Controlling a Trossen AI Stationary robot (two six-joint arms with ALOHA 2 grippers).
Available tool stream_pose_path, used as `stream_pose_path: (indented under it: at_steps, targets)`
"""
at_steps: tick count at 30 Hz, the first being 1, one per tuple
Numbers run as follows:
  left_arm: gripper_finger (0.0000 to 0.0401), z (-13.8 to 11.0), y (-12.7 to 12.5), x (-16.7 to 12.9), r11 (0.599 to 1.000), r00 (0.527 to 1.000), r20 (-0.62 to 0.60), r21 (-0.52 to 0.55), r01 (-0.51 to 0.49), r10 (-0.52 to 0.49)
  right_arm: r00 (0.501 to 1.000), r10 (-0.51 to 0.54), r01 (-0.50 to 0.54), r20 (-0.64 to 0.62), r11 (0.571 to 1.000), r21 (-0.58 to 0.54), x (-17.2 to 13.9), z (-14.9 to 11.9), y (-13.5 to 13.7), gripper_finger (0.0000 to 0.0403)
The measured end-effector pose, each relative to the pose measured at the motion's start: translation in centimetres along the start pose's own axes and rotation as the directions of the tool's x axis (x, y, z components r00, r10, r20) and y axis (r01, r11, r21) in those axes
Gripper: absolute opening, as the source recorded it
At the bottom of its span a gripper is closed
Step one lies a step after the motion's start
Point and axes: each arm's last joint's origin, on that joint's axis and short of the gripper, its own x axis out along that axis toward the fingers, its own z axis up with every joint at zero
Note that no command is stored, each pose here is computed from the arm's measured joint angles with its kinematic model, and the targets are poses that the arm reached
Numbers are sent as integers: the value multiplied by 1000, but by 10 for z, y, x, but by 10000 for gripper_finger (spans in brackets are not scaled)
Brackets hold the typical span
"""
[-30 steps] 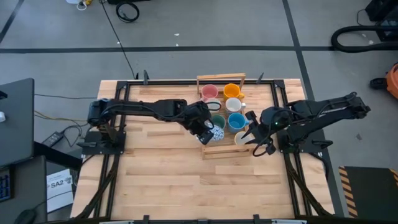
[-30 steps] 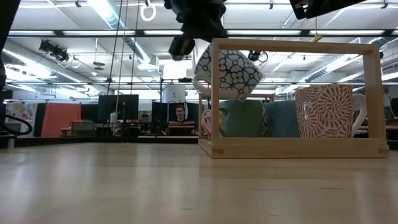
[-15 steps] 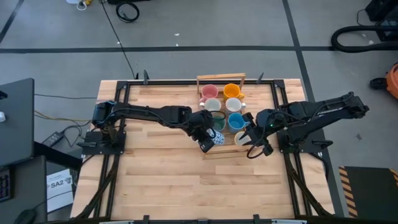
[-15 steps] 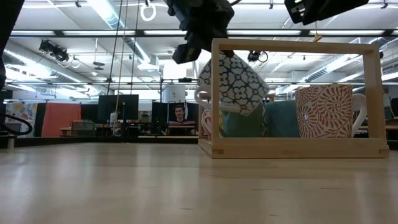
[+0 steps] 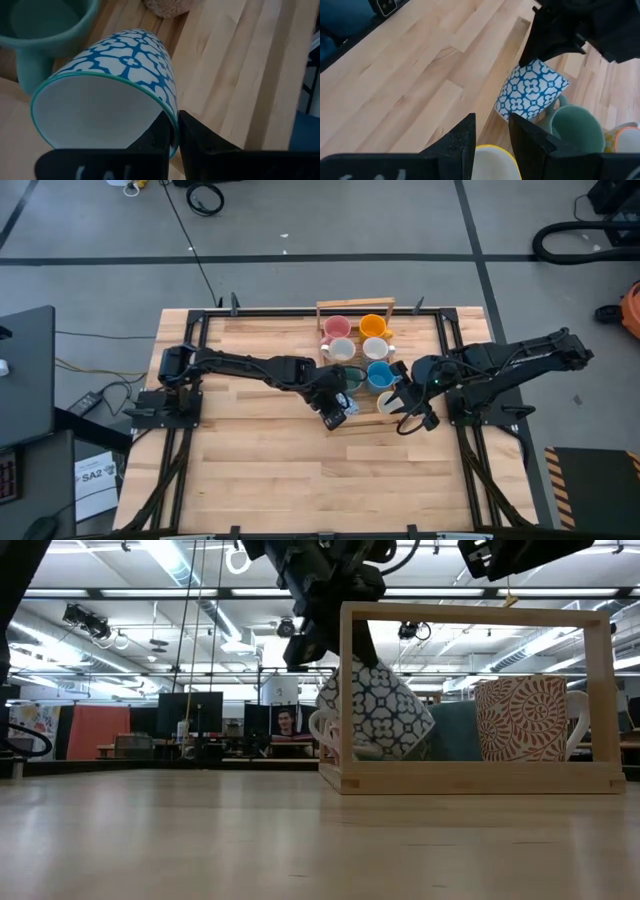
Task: Place coffee mugs
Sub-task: Put the blue patterned mug on the shelf
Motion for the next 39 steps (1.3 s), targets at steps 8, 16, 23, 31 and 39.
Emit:
stream_pose_path:
  at_steps: [8,16,23,31,39]
  targets:
    - [28,-1,0,0,1000,1000,-6,9,-14,14,1000,-1,1,3,1000,0,0,0,0,123]
    - [29,-9,0,9,999,997,-60,12,-38,39,1000,-1,1,3,1000,0,0,0,0,123]
    - [30,-10,0,13,999,997,-63,19,-37,38,1000,-1,1,3,1000,0,0,0,0,123]
    - [45,-9,-1,14,998,998,-54,63,-29,32,1000,0,0,3,1000,0,0,0,0,123]
    - [78,-5,-4,14,997,1000,-5,75,2,-2,1000,0,0,3,1000,0,0,0,0,123]
